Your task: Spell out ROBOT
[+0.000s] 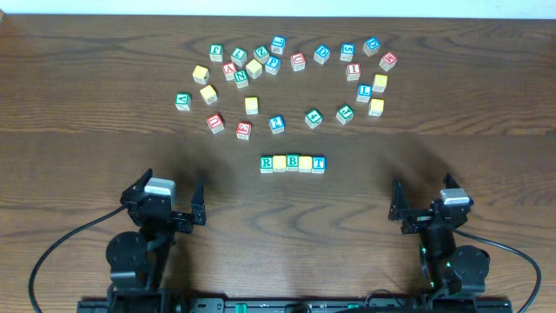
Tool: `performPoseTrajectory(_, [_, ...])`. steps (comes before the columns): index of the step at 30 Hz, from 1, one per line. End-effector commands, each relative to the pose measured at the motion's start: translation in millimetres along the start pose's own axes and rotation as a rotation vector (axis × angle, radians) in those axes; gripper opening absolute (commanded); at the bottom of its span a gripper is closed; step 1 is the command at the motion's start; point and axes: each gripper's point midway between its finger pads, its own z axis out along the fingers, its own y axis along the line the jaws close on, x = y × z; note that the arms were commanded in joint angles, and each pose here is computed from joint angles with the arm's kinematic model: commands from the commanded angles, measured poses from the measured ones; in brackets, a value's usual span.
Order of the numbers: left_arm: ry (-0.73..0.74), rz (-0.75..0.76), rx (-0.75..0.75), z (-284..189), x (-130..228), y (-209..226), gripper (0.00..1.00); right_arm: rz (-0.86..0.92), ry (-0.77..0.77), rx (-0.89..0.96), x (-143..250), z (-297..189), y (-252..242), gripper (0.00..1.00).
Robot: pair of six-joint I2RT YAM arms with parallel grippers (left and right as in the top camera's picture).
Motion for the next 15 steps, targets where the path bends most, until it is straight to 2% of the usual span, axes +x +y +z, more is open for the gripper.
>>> performPoseTrajectory(1, [-0.035, -0.077, -0.048, 1, 5, 9, 0.98, -0.017, 0.000, -0.001, 1, 0, 0, 0.99])
performPoseTrajectory(4, [-0.035, -0.151, -0.104, 1, 16, 18, 0.98, -0.017, 0.000, -0.001, 1, 0, 0, 0.99])
performPoseTrajectory(15, [-0.053, -0.217, -0.154, -1, 32, 26, 0.98, -0.017, 0.000, -0.001, 1, 0, 0, 0.99])
